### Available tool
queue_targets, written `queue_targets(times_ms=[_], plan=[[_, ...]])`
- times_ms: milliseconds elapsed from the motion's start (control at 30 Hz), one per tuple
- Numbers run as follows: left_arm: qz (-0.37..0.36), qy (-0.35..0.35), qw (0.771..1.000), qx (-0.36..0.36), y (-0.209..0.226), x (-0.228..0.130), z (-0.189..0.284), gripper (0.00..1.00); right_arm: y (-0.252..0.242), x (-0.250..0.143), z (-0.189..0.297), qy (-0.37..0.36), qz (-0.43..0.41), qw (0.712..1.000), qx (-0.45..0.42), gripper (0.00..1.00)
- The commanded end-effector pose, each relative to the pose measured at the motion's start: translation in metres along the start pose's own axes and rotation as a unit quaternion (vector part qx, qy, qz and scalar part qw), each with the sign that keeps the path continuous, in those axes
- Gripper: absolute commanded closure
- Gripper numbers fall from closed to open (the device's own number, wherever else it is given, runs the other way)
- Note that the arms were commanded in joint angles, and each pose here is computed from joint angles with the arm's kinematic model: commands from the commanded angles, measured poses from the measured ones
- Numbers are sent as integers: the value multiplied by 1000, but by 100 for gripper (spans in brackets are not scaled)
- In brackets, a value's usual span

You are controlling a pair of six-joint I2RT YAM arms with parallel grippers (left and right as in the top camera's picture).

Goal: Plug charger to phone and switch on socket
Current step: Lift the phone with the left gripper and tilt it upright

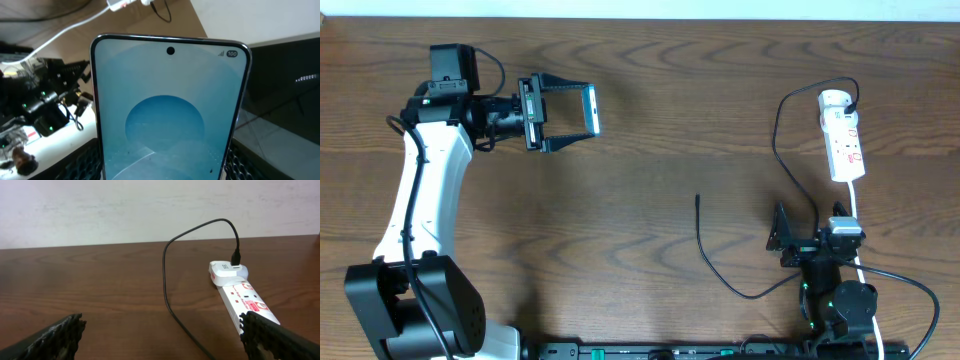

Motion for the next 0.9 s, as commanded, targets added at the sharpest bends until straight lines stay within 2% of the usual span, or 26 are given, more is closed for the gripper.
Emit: queue_targets(times_ms=[0,200,300,433,567,667,867], plan=[[-15,39,999,5,1,-17,3,93,-1,0,0,1,-3,1000,-4,1],[-42,1,999,-10,-5,-10,3,93,-1,0,0,1,-3,1000,-4,1],[-102,-56,993,-27,-11,-1,4,93,-1,0,0,1,-3,1000,-4,1],[-172,-150,973,-39,-17,14,7,93,-1,0,0,1,-3,1000,-4,1],[-227,-284,931,-37,-22,37,17,93,-1,0,0,1,-3,1000,-4,1],[-227,-370,901,-7,-15,52,27,93,-1,0,0,1,-3,1000,-4,1],[-201,-499,840,68,5,73,49,93,-1,0,0,1,-3,1000,-4,1]])
Point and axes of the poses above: each gripper's point midway between its finger pads, its own z axis back along the fingers, its own y axis along the line the jaws close on, x = y × z, the point moved 8 cm from there along z, back along the fingers, and after that the axes turned 15 degrees about z, right-handed, at the moved point
